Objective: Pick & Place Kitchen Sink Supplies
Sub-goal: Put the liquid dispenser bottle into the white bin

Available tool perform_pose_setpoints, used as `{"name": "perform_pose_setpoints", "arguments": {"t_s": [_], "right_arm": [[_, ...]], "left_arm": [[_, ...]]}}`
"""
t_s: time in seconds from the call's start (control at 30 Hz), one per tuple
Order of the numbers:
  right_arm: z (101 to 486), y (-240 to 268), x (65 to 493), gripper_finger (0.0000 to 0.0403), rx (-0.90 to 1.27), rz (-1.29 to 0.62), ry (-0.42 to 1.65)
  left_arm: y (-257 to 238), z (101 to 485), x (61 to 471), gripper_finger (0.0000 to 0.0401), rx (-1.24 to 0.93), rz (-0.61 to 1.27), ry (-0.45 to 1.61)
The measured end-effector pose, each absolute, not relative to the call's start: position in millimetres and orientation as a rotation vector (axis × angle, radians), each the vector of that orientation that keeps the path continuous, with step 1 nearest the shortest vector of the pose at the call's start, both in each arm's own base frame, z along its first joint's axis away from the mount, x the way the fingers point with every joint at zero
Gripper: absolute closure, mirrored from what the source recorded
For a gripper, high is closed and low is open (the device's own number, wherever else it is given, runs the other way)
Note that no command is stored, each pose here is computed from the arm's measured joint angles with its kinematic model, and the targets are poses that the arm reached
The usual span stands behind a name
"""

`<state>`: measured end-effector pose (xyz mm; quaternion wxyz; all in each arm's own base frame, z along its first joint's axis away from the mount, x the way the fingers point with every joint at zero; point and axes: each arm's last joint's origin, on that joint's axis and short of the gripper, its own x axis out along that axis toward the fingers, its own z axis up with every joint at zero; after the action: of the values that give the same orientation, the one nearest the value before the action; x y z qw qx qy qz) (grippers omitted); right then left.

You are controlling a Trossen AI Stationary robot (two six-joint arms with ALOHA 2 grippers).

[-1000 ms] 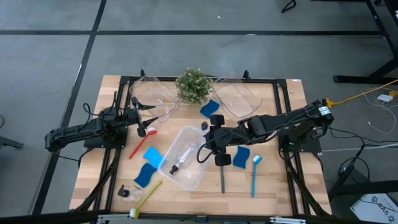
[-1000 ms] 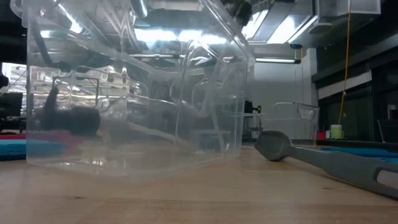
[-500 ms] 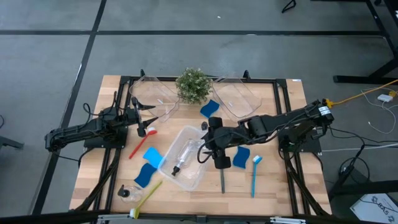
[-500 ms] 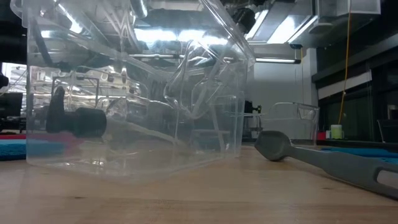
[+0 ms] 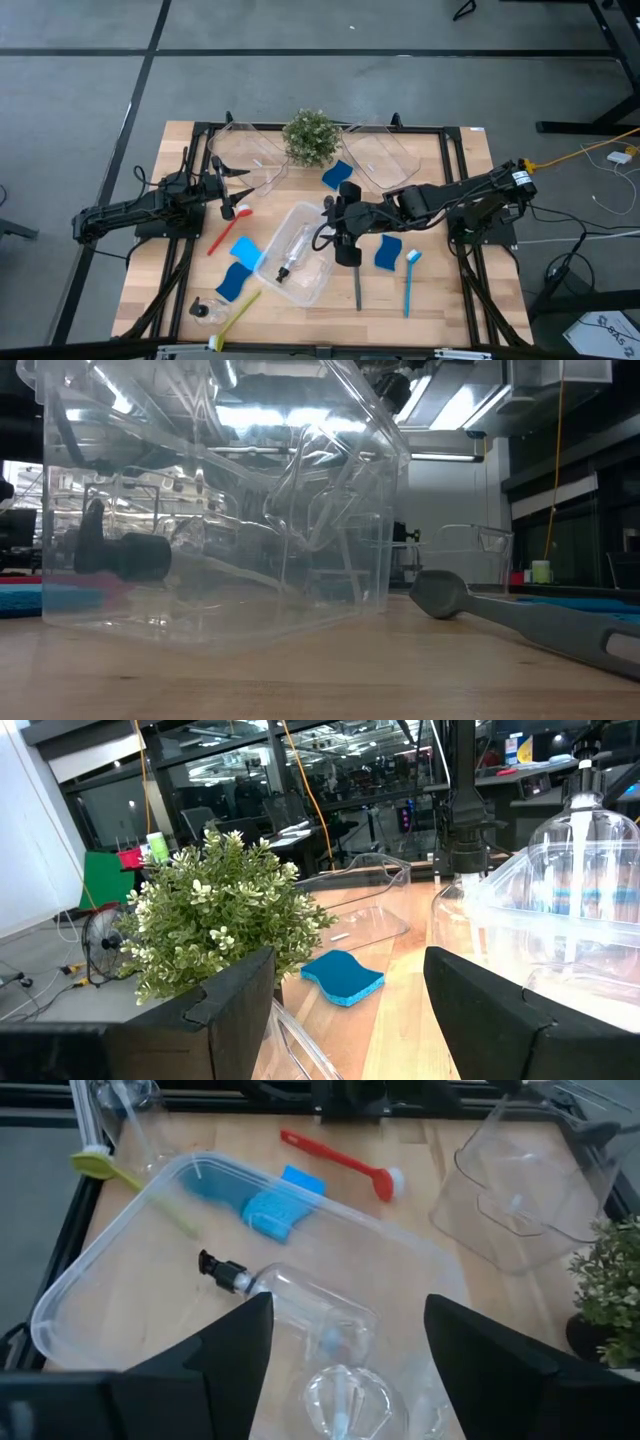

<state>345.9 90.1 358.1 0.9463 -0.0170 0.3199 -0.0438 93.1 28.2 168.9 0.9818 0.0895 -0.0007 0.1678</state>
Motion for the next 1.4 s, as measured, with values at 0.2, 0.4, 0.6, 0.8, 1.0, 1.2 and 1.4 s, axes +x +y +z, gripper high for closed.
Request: {"name": "perform_pose_setpoints", "arguments": {"t_s": [0.2, 0.4, 0.6, 0.8, 1.0, 1.2, 1.4], "right_arm": [[370, 90, 345, 0.0144, -0.109, -0.060, 0.635], [416, 85, 328, 0.0168, -0.160, -0.044, 0.650], [436, 79, 309, 0.0267, -0.182, -0.048, 0.727], [430, 77, 302, 0.0391, -0.213, -0.061, 0.824], [425, 66, 287, 0.0398, -0.246, -0.262, 0.932], [416, 53, 275, 0.0399, -0.213, -0.256, 1.048], [405, 40, 247, 0.0400, -0.119, -0.155, 1.038]], "left_arm": [[28, 169, 93, 0.0150, 0.180, 0.338, -0.001], [28, 169, 93, 0.0150, 0.180, 0.338, -0.001], [28, 169, 93, 0.0150, 0.180, 0.338, -0.001], [28, 169, 93, 0.0150, 0.180, 0.338, -0.001], [28, 169, 93, 0.0150, 0.180, 0.338, -0.001], [28, 169, 93, 0.0150, 0.180, 0.338, -0.001], [28, 169, 93, 0.0150, 0.180, 0.338, -0.001]]}}
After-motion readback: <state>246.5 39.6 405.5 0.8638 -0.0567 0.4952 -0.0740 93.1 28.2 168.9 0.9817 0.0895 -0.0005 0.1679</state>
